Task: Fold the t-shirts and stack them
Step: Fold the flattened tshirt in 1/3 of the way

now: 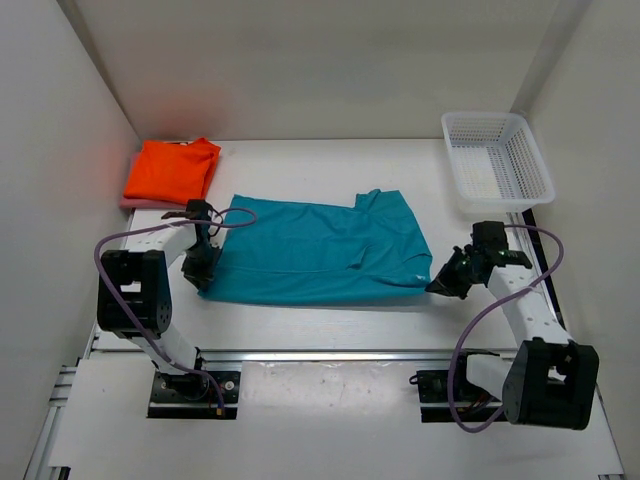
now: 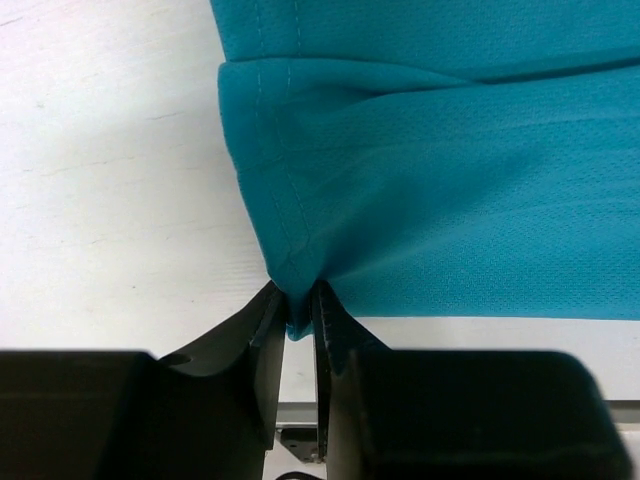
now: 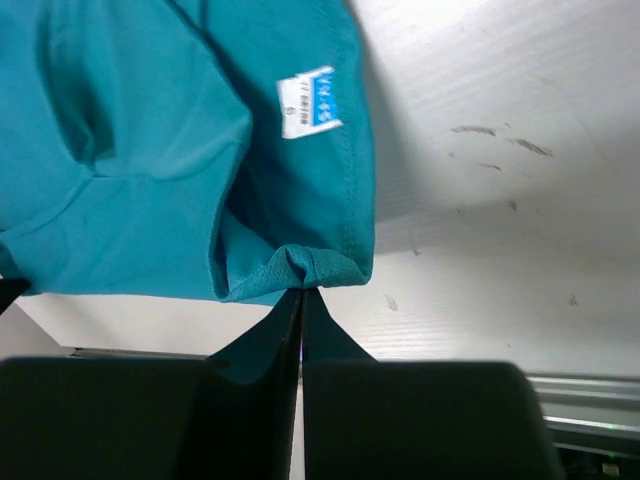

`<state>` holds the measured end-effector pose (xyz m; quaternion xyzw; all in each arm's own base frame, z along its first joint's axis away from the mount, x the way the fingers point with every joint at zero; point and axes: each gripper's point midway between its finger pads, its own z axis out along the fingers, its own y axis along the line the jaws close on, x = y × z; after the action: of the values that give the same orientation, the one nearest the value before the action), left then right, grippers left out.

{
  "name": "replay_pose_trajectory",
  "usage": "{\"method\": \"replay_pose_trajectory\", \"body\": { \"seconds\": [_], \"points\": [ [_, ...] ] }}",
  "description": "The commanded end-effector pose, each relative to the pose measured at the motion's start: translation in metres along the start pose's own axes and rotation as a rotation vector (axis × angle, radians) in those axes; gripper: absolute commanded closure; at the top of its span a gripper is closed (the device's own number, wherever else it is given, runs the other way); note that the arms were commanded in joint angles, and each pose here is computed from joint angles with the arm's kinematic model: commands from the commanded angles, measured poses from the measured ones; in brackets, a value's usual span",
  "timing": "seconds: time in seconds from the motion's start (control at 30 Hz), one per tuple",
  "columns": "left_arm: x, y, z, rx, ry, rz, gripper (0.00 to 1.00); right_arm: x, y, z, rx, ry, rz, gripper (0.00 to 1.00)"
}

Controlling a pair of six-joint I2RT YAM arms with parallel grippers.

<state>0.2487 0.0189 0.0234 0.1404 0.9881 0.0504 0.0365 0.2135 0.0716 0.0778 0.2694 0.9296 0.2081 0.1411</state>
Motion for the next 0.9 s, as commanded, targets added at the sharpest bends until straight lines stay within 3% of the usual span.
{"method": "replay_pose_trajectory", "body": {
  "seconds": [0.0,0.07,0.17,0.2,0.3,0.37,0.4,0.5,0.7,0.87],
  "points": [
    [-0.013,0.013,-0.020,-0.039,-0.051,0.008,0.71,0.006,-0.007,-0.004,0.042,0.050,0.040,1.00],
    [-0.015,0.013,-0.024,-0.050,-0.050,0.023,0.70,0.011,-0.011,-0.004,0.070,0.086,0.048,0.98],
    [-0.014,0.014,-0.023,-0.056,-0.043,0.031,0.68,0.023,-0.018,-0.006,0.091,0.108,0.062,0.60],
    [-0.014,0.017,-0.024,-0.059,-0.042,0.025,0.68,0.023,-0.019,-0.007,0.082,0.100,0.079,0.58],
    [-0.011,0.013,-0.023,-0.046,-0.033,0.025,0.67,0.023,-0.015,-0.010,0.048,0.048,0.074,0.64],
    [-0.012,0.014,-0.027,-0.047,-0.035,0.028,0.67,0.014,0.001,-0.012,0.000,-0.012,0.028,0.84],
    [-0.016,0.014,-0.030,-0.049,-0.051,0.025,0.67,0.018,0.009,-0.010,-0.013,-0.005,-0.010,0.99],
    [-0.025,0.019,-0.040,-0.064,-0.083,0.028,0.67,0.018,0.027,0.001,-0.022,0.036,-0.091,1.00],
    [-0.055,-0.009,-0.056,0.081,-0.197,0.066,0.66,0.023,0.024,0.022,0.003,0.182,-0.134,1.00],
    [-0.050,-0.027,-0.025,0.142,-0.139,0.049,0.67,0.017,-0.009,0.047,0.052,0.185,-0.066,1.00]
  ]
}}
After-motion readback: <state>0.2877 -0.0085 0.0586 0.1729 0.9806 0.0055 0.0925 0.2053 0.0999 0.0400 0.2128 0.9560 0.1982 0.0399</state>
